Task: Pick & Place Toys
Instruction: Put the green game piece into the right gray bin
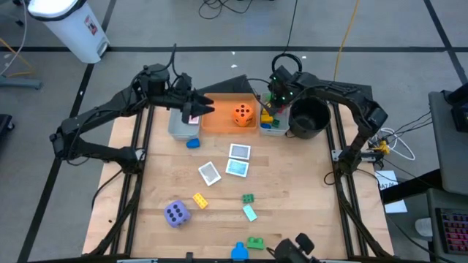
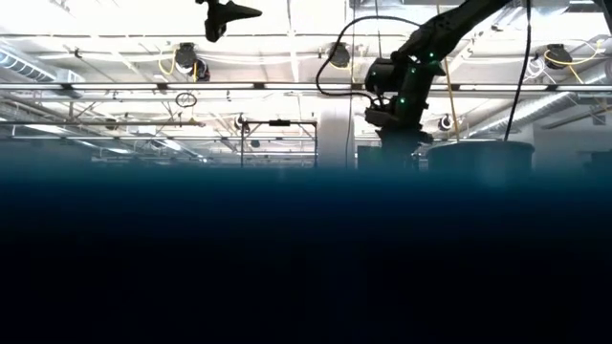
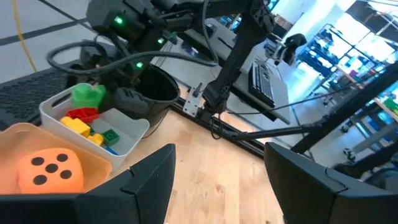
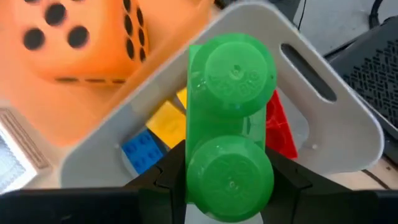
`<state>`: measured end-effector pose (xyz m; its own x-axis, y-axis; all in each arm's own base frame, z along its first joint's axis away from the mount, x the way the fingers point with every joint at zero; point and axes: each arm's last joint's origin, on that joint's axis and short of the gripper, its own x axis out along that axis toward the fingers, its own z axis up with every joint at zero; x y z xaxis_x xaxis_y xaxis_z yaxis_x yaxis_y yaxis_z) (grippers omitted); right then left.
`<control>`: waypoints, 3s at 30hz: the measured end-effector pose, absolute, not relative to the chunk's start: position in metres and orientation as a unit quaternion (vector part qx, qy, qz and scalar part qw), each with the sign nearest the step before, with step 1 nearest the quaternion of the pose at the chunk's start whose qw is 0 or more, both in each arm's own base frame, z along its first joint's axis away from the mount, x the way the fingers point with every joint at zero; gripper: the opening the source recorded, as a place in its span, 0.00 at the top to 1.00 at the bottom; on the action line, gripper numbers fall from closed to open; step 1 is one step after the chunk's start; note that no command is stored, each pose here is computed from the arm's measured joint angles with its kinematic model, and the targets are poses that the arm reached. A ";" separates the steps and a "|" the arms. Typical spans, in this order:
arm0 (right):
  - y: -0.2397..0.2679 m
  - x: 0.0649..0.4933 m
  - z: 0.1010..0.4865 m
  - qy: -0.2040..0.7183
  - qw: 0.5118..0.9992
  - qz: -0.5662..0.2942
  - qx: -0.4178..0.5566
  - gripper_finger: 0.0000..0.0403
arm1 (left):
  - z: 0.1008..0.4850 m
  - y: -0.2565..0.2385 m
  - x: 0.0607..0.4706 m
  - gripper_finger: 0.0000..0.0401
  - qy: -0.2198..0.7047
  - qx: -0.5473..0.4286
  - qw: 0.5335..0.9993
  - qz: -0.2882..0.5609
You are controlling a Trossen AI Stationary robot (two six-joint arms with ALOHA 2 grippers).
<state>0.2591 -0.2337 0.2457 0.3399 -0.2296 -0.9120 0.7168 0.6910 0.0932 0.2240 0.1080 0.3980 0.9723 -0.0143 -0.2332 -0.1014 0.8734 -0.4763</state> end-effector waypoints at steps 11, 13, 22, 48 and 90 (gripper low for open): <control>-0.240 0.262 0.222 0.547 0.770 -0.257 0.204 0.68 | 0.397 0.108 0.224 0.37 0.117 -0.253 0.960 0.032; -0.240 0.262 0.219 0.558 0.768 -0.246 0.196 0.68 | 0.397 0.108 0.224 0.37 0.117 -0.252 0.960 0.032; -0.240 0.263 0.205 0.589 0.761 -0.204 0.181 0.68 | 0.396 0.109 0.225 0.38 0.120 -0.254 0.959 0.034; -0.238 0.265 0.208 0.589 0.765 -0.198 0.168 0.50 | 0.396 0.110 0.225 0.38 0.121 -0.251 0.959 0.042; -0.044 0.354 0.328 0.205 0.947 0.053 0.240 0.53 | 0.293 0.003 0.224 0.38 0.467 -0.233 0.848 -0.088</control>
